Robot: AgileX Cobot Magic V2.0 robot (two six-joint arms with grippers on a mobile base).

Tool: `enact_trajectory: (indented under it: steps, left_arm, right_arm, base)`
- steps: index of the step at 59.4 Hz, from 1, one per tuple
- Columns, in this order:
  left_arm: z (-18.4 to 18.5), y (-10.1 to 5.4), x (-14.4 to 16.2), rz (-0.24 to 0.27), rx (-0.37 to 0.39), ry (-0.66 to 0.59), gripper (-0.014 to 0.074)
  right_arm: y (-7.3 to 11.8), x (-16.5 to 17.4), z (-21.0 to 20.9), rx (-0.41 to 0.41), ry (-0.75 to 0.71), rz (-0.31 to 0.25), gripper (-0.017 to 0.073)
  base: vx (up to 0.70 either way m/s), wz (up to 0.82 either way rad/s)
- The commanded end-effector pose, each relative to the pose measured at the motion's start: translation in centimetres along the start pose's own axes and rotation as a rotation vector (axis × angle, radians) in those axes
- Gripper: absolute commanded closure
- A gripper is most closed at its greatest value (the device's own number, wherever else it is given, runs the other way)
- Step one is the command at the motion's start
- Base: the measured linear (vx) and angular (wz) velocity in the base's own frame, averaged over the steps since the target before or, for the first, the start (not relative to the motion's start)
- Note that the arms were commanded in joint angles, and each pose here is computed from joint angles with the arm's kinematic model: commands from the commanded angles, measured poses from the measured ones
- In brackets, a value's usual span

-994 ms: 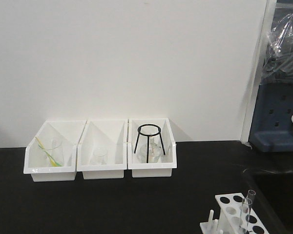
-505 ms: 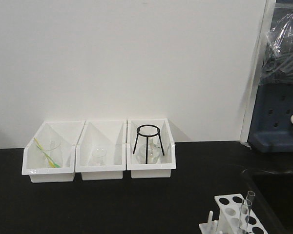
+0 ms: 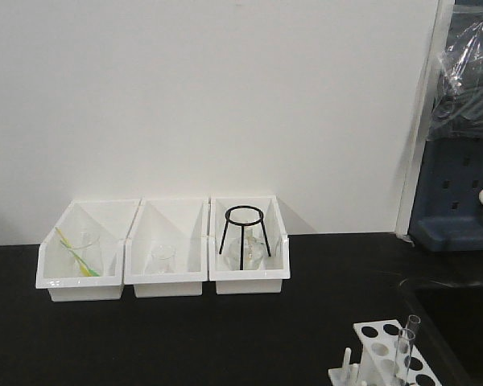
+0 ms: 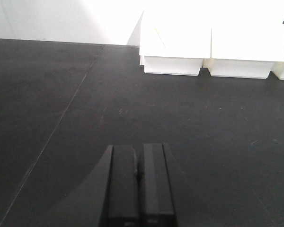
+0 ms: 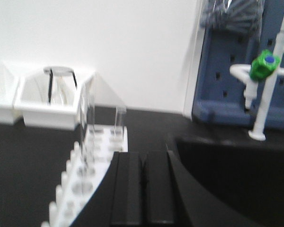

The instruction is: Flip and reinsert test tube from rack

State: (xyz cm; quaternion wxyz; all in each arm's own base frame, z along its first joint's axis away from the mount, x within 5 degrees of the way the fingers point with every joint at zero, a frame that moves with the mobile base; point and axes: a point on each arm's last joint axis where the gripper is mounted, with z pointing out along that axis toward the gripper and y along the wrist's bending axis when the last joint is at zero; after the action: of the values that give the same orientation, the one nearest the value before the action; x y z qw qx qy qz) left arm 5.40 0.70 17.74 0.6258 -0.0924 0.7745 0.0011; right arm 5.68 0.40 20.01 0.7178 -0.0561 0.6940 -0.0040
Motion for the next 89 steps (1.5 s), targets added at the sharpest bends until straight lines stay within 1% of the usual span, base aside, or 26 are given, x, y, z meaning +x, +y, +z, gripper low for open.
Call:
enact_trajectory:
  steps: [1, 5, 8, 11, 14, 17, 21, 26, 33, 38, 42, 46, 53, 55, 56, 57, 58, 66, 71, 75, 77, 80, 83, 88, 89]
  left_arm:
    - [0.0, -0.2, -0.7, -0.002, 0.023, -0.087, 0.06]
    - [0.0, -0.2, -0.7, -0.002, 0.023, -0.087, 0.06]
    - [0.0, -0.2, -0.7, -0.002, 0.023, -0.087, 0.06]
    - [0.0, -0.2, -0.7, -0.002, 0.023, -0.087, 0.06]
    - [0.0, -0.2, -0.7, -0.002, 0.023, -0.087, 0.06]
    - [0.0, -0.2, -0.7, -0.002, 0.023, -0.087, 0.06]
    - [0.0, -0.2, -0.7, -0.002, 0.023, -0.087, 0.06]
    - [0.0, -0.2, -0.7, -0.002, 0.023, -0.087, 0.06]
    - [0.0, -0.2, -0.7, -0.002, 0.023, -0.087, 0.06]
    - [0.0, -0.2, -0.7, -0.002, 0.023, -0.087, 0.06]
    - [0.0, -0.2, -0.7, -0.002, 0.023, -0.087, 0.06]
    - [0.0, -0.2, -0.7, -0.002, 0.023, -0.087, 0.06]
    - [0.0, -0.2, -0.7, -0.002, 0.023, -0.087, 0.06]
    - [0.0, -0.2, -0.7, -0.002, 0.023, -0.087, 0.06]
    - [0.0, -0.2, -0.7, -0.002, 0.023, -0.087, 0.06]
    - [0.0, -0.2, -0.7, -0.002, 0.023, -0.087, 0.06]
    - [0.0, -0.2, -0.7, -0.002, 0.023, -0.087, 0.06]
    - [0.0, -0.2, -0.7, -0.002, 0.023, -0.087, 0.06]
    - [0.0, -0.2, -0.7, -0.002, 0.023, -0.087, 0.06]
    - [0.0, -0.2, -0.7, -0.002, 0.023, -0.087, 0.06]
    - [0.0, -0.2, -0.7, -0.002, 0.023, -0.087, 0.06]
    - [0.0, -0.2, -0.7, -0.002, 0.023, -0.087, 0.06]
    - [0.0, -0.2, -0.7, -0.002, 0.023, -0.087, 0.06]
    - [0.0, -0.2, -0.7, -0.002, 0.023, -0.087, 0.06]
    - [0.0, -0.2, -0.7, -0.002, 0.023, -0.087, 0.06]
  right_arm:
    - [0.0, -3.0, -0.5, -0.015, -0.247, 0.041, 0.0568]
    - [-0.3, -6.2, -0.9, -0.009, -0.324, 0.09, 0.0568]
    - [-0.6, -8.8, -1.0, -0.005, -0.363, 0.094, 0.0568]
    - [-0.8, -11.5, -0.6, 0.002, -0.379, 0.065, 0.0568]
    - [-1.1, -14.4, 0.6, 0.01, -0.374, 0.018, 0.0568]
    - [-1.2, -16.2, 2.0, 0.013, -0.362, -0.005, 0.0568]
    - [-1.4, -18.5, 4.1, 0.012, -0.35, -0.007, 0.0568]
    - [-1.5, -19.7, 7.2, 0.003, -0.294, 0.019, 0.0568]
    - [-1.4, -19.8, 9.9, -0.004, -0.247, 0.027, 0.0565]
    - [-1.4, -19.5, 11.0, -0.008, -0.229, 0.03, 0.0556]
    - [-1.4, -19.2, 11.3, -0.009, -0.213, 0.03, 0.0531]
    - [-1.4, -19.1, 11.3, -0.009, -0.204, 0.03, 0.0489]
    - [-1.4, -19.2, 11.3, -0.009, -0.206, 0.03, 0.0373]
    - [-1.4, -19.2, 11.3, -0.009, -0.211, 0.03, 0.0313]
    - [-1.4, -19.2, 11.3, -0.009, -0.211, 0.03, 0.0302]
    - [-1.4, -19.2, 11.3, -0.009, -0.211, 0.03, 0.0257]
    - [-1.4, -19.2, 11.3, -0.009, -0.211, 0.03, 0.0245]
    - [-1.4, -19.2, 11.3, -0.009, -0.212, 0.03, 0.0022]
    - [-1.4, -19.2, 11.3, -0.009, -0.212, 0.03, -0.0065]
    - [-1.4, -19.4, 11.3, -0.008, -0.227, 0.047, -0.0098]
    - [-1.4, -19.4, 11.3, -0.008, -0.235, 0.058, -0.0104]
    - [-1.4, -19.1, 11.5, -0.008, -0.226, 0.057, -0.0103]
    - [-1.3, -18.1, 11.9, -0.011, -0.193, 0.058, -0.0096]
    - [-0.9, -14.6, 12.5, -0.024, -0.142, 0.075, -0.0079]
    - [-0.8, -13.4, 12.6, -0.027, -0.119, 0.076, -0.0073]
  base:
    - [0.0, 0.0]
    - [0.0, 0.0]
    - [0.0, 0.0]
    - [0.0, 0.01]
    - [0.0, 0.01]
    - [0.0, 0.0]
    - [0.0, 0.0]
    - [0.0, 0.0]
    - [0.0, 0.0]
    - [0.0, 0.0]
    - [0.0, 0.0]
    - [0.0, 0.0]
    - [0.0, 0.0]
    - [0.0, 0.0]
    - [0.0, 0.0]
    - [0.0, 0.0]
    - [0.0, 0.0]
    - [0.0, 0.0]
    - [0.0, 0.0]
    - [0.0, 0.0]
    - [0.0, 0.0]
    - [0.0, 0.0]
    - [0.0, 0.0]
    - [0.0, 0.0]
    - [0.0, 0.0]
